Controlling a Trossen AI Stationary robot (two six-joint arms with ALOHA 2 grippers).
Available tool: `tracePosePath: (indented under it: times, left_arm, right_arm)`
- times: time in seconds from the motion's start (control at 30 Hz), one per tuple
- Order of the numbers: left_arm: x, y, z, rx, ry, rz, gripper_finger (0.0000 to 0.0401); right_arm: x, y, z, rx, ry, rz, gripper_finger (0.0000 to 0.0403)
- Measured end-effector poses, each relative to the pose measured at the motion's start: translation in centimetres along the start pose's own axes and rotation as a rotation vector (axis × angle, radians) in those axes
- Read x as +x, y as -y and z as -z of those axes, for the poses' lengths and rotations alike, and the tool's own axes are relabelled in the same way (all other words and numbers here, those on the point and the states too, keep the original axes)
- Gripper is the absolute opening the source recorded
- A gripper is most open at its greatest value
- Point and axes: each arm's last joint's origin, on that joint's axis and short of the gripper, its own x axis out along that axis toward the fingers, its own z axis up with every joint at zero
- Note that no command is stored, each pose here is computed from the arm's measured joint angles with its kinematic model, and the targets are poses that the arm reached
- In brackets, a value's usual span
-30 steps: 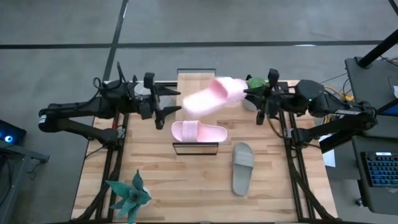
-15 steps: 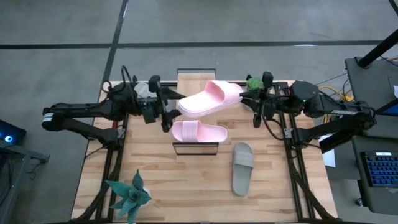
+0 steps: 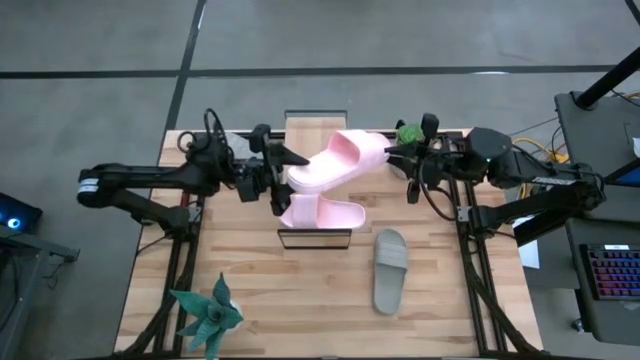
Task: Pick and place slides into the shelf
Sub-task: Put the pink slipper on the shelf
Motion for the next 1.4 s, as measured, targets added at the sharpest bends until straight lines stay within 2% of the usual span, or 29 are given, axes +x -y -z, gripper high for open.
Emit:
tracePosePath:
  times: [0.2, 0.47, 0.57, 0.7, 0.87, 0.93, 1.1, 1.2, 1.4]
  left_arm:
    - [0.6, 0.5, 0.4, 0.014, 0.061, -0.002, 0.0177]
    - [0.7, 0.5, 0.4, 0.016, 0.059, 0.001, 0.0043]
    - [0.6, 0.4, 0.4, 0.020, 0.043, -0.021, 0.0044]
    - [0.5, 0.2, 0.5, 0.049, -0.021, -0.069, 0.0044]
    - [0.0, -0.4, 0.8, 0.125, -0.250, -0.177, 0.0044]
    - [-0.2, -0.5, 1.2, 0.141, -0.343, -0.200, 0.0043]
    - [0.3, 0.9, 2.4, 0.159, -0.417, -0.118, 0.0043]
    - [0.8, 2.0, 3.6, 0.239, -0.502, -0.060, 0.0043]
    - [2.4, 3.0, 5.4, 0.371, -0.722, -0.048, 0.0043]
  right_arm:
    - [0.1, -0.1, 0.3, 0.020, -0.001, -0.017, 0.0024]
    - [0.1, -0.1, 0.3, 0.031, 0.000, -0.015, 0.0024]
    - [0.1, -0.1, 0.3, 0.065, 0.000, -0.012, 0.0033]
    - [0.1, 0.0, 0.4, 0.126, -0.033, 0.032, 0.0079]
    - [-0.3, 0.7, 0.6, 0.186, -0.138, 0.177, 0.0135]
    - [-0.3, 0.8, 0.5, 0.208, -0.148, 0.197, 0.0149]
    - [0.8, 0.6, 0.5, 0.218, -0.165, 0.176, 0.0162]
    - [2.2, 0.6, 0.2, 0.210, -0.190, 0.164, 0.0160]
    - [4.9, 1.4, -0.7, 0.191, -0.339, 0.186, 0.0151]
